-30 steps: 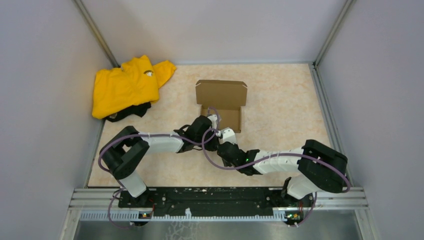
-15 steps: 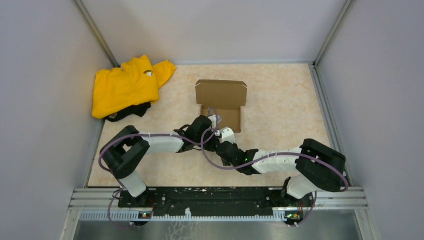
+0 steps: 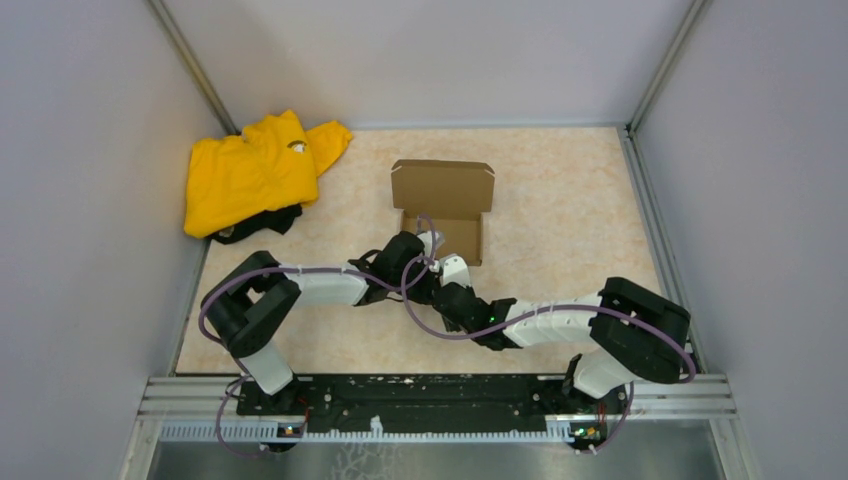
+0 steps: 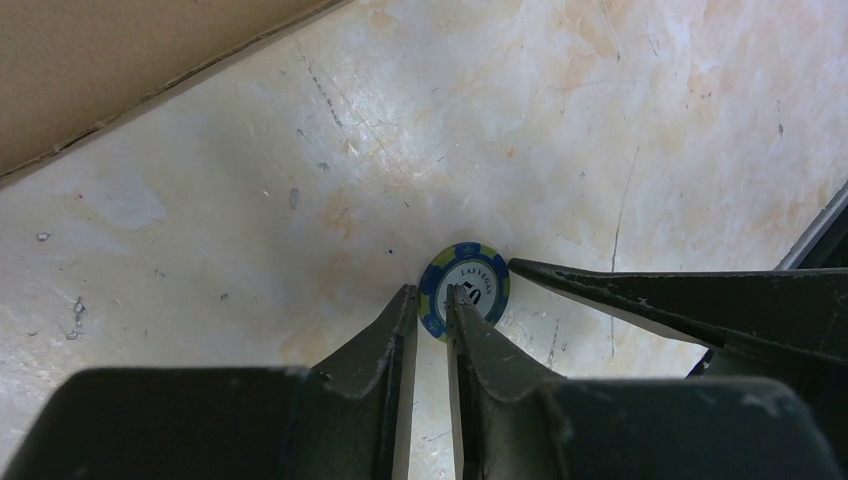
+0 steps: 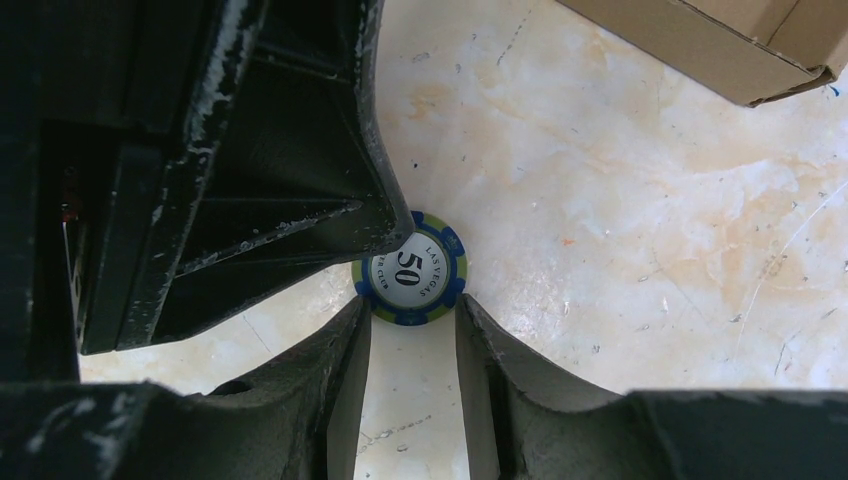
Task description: Fold the paper box
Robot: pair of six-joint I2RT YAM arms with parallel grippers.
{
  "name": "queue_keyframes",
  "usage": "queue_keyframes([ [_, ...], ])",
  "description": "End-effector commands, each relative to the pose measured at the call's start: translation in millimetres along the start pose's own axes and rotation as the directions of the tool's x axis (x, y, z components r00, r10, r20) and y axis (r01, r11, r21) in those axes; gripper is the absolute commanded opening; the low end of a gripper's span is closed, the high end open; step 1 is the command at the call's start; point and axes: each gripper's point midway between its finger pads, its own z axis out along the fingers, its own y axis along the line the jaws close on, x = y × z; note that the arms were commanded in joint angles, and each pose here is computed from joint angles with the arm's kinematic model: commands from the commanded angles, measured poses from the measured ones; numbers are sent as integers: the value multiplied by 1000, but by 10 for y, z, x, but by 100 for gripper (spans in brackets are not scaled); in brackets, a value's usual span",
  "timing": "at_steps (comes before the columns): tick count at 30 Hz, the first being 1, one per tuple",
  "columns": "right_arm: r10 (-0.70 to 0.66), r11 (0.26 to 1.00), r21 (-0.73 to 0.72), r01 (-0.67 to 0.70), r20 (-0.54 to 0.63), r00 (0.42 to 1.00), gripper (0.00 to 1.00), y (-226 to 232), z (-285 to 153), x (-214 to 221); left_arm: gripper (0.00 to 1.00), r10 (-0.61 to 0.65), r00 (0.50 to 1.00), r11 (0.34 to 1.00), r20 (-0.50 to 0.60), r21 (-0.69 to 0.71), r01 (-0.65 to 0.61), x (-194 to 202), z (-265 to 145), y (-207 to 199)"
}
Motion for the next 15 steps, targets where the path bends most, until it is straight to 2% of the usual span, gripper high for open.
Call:
queue_keyframes([
  [1, -113, 994, -14, 112, -69, 991, 37, 0, 24, 142, 24, 7, 989, 999, -146, -46, -14, 464, 25, 139],
  [15, -103, 994, -26, 102, -40, 994, 36, 62, 51, 44, 24, 13, 991, 998, -132, -55, -20, 423, -1, 149],
])
